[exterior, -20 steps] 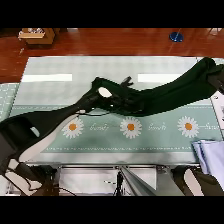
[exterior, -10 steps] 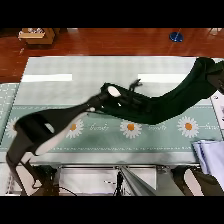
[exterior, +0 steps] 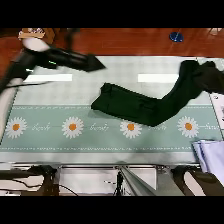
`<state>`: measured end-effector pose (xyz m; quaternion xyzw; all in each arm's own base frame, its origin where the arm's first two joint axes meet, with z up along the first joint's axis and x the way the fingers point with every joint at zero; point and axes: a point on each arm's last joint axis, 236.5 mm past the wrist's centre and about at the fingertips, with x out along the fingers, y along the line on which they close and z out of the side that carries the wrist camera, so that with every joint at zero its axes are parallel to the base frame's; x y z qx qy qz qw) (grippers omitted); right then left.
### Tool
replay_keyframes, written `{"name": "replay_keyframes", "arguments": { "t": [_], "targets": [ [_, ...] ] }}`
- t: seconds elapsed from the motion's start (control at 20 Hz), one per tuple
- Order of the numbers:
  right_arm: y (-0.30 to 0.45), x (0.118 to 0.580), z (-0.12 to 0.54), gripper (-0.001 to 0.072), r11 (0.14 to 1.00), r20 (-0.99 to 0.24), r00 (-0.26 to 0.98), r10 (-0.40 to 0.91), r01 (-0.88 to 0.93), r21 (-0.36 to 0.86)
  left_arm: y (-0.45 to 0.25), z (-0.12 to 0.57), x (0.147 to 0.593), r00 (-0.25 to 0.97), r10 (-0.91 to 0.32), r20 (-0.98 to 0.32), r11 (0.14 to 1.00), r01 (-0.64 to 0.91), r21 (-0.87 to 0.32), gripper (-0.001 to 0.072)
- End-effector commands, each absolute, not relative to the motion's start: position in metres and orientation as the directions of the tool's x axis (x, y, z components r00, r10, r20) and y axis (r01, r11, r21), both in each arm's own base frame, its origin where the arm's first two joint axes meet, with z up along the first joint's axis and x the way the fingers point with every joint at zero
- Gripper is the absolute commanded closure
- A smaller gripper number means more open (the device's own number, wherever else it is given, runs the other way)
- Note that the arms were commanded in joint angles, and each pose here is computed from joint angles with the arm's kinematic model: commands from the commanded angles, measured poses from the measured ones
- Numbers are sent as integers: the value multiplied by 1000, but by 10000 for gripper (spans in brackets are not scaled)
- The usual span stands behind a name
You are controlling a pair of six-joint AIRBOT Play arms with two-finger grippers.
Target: Fold the shirts.
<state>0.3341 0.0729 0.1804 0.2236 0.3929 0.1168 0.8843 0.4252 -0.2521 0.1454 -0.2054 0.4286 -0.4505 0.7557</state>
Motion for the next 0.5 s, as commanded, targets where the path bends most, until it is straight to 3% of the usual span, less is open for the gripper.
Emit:
{"name": "replay_keyframes", "arguments": {
  "t": [0.0,0.25,0.45],
  "targets": [
    [123,366,162,691,859,-623,645,442,-104,502,-169,182,409,296,-814,-499,577,503,-643,676],
    [220,409,97,691,821,-620,587,521,-146,552,-126,209,396,370,-785,-497,619,489,-614,676],
    [288,416,40,691,775,-620,542,568,-100,624,-135,214,384,342,-796,-500,603,516,-608,676]
  ]
}}
